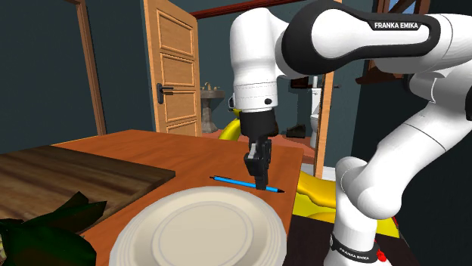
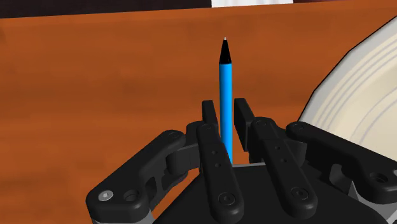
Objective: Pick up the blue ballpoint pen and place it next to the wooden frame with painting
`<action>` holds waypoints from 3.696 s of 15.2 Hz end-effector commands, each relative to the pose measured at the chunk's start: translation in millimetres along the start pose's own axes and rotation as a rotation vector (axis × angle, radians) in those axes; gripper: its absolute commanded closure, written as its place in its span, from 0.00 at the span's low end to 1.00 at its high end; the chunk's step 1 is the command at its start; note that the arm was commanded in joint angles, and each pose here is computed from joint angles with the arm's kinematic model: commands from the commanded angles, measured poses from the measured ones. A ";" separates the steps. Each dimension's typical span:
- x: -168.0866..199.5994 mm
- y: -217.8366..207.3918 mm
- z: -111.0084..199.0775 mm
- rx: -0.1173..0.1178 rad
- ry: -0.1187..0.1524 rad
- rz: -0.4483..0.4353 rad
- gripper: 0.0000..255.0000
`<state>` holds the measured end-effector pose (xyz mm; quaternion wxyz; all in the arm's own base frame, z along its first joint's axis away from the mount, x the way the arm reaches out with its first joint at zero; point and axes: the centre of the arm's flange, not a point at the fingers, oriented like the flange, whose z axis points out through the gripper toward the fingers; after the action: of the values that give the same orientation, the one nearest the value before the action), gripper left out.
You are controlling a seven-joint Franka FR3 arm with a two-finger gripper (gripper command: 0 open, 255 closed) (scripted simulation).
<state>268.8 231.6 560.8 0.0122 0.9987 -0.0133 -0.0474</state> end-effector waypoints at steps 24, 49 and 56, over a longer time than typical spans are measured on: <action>-8.1 2.3 -85.6 0.000 0.000 0.000 1.00; 283.1 101.5 -100.7 0.000 0.000 0.000 1.00; 286.6 100.6 -63.9 0.000 0.000 0.000 1.00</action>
<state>558.2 125.3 605.4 0.0122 0.9987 -0.0133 -0.0476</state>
